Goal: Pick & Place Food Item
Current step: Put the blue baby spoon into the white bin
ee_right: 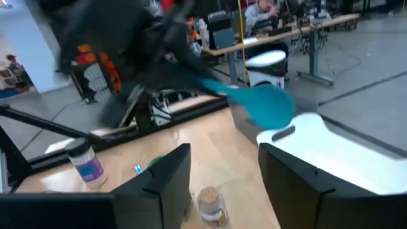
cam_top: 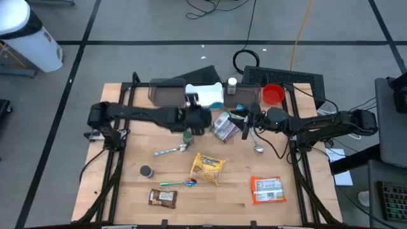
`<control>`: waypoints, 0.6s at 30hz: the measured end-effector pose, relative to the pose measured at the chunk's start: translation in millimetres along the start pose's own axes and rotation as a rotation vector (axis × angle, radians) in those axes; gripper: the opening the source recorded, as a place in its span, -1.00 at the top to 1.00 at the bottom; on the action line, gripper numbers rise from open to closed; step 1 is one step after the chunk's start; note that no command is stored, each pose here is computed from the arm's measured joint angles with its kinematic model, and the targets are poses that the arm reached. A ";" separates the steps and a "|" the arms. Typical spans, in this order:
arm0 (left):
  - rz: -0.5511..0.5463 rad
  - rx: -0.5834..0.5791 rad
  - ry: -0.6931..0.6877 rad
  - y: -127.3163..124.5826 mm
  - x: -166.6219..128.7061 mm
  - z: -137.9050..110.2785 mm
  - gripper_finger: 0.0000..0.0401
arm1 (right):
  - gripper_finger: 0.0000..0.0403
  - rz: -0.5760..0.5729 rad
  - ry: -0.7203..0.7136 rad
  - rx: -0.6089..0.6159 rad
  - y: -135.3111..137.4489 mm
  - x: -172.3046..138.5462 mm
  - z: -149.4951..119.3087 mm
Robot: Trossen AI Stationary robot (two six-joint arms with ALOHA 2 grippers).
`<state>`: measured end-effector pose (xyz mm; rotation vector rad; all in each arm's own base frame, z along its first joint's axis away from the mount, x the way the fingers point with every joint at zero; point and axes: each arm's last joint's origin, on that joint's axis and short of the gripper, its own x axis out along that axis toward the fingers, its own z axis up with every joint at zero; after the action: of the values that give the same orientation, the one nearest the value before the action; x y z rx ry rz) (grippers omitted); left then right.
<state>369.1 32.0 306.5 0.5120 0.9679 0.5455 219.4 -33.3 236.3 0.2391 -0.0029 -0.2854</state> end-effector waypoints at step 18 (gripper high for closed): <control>-0.489 -0.421 -0.327 151.8 74.0 -65.1 0.89 | 0.15 0.009 -0.064 -0.087 1.5 -11.0 13.7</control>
<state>315.9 204.0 324.8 -0.0236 0.6078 0.2010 208.8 -32.1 250.3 0.1438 -0.0551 -0.2835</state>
